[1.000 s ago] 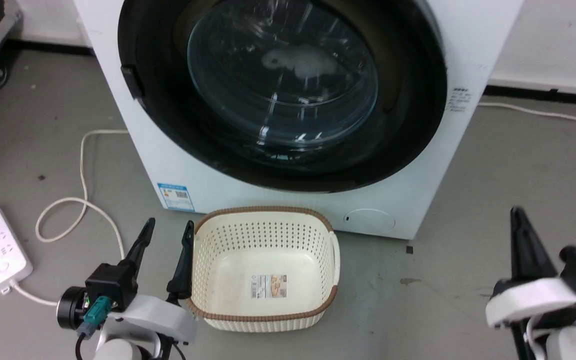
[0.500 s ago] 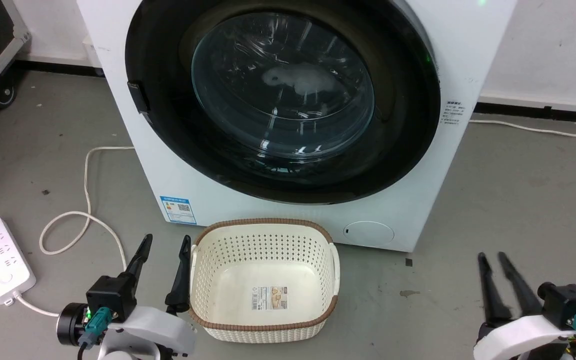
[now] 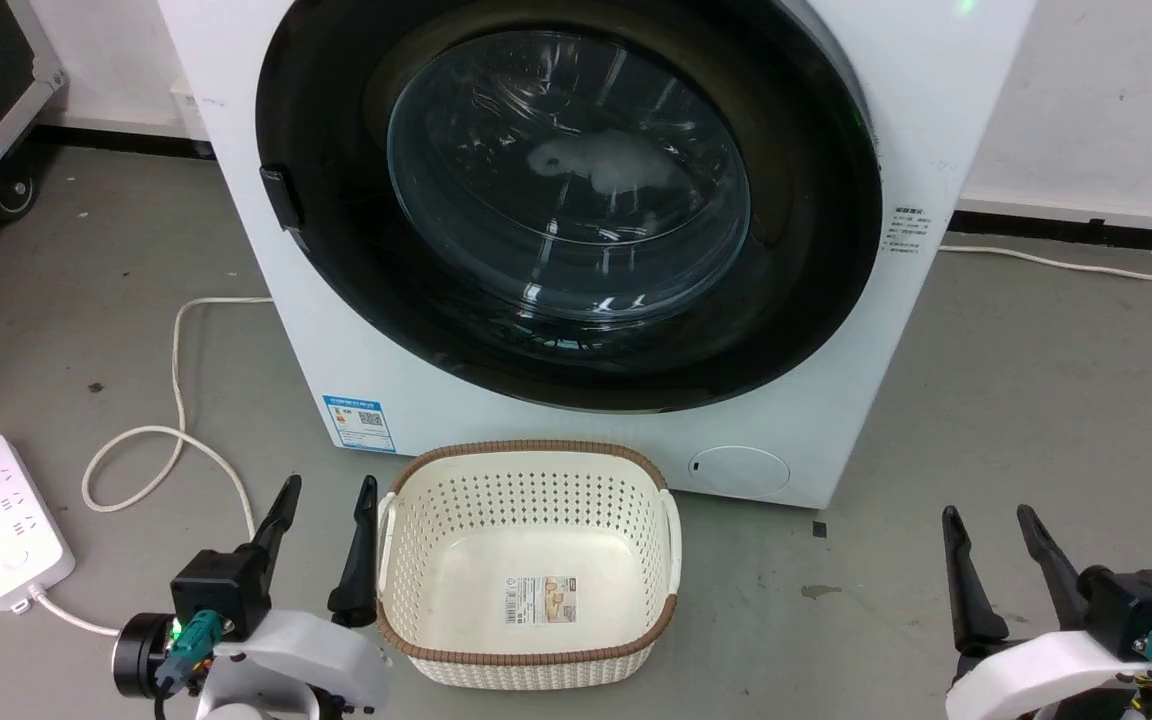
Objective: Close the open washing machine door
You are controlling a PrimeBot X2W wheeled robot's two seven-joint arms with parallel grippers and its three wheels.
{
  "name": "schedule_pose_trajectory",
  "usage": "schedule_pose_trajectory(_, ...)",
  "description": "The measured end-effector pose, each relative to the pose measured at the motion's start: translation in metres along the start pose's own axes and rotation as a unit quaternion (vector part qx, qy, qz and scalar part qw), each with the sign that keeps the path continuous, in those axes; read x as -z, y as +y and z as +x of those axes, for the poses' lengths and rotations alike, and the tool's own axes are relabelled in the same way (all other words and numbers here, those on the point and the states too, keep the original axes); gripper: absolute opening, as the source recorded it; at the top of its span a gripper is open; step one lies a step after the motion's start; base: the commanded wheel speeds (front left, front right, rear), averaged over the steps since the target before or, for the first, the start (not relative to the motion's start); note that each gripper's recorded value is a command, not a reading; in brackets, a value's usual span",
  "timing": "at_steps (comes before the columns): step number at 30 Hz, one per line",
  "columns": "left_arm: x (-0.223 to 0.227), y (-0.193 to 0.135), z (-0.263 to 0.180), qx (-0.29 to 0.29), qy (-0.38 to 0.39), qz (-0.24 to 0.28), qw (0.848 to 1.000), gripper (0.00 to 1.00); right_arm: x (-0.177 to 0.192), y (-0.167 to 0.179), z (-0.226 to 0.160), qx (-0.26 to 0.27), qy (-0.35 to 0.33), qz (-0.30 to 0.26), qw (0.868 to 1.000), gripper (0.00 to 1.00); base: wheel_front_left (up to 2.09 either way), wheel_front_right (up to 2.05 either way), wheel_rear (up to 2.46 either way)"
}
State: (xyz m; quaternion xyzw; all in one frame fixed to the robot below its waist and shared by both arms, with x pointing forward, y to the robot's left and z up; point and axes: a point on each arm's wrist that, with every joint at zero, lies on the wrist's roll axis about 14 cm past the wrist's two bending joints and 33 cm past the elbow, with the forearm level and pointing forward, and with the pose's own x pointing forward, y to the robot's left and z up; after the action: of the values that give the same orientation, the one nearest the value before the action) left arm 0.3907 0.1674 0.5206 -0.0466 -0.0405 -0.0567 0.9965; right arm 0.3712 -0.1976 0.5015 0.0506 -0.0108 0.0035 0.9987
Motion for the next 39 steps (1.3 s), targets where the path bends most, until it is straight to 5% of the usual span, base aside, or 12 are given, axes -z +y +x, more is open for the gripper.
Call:
schedule_pose_trajectory(12,-0.0018,0.0042,0.0010,-0.010,-0.002,-0.007,1.000,1.00,0.0020,0.0040,0.0002,-0.006,0.003,0.004,1.000,1.00,0.00,0.00,0.00)
schedule_pose_trajectory(13,-0.0022,0.0040,0.0014,-0.010,-0.003,-0.008,1.000,0.00,0.0021,0.0043,0.0002,-0.006,0.003,0.004,1.000,0.00,0.00,0.00,0.00)
schedule_pose_trajectory(39,-0.0060,0.0008,0.0020,-0.009,-0.001,0.002,1.000,0.00,-0.0017,0.0099,0.0022,-0.015,0.005,-0.003,1.000,0.00,0.00,0.00,0.00)
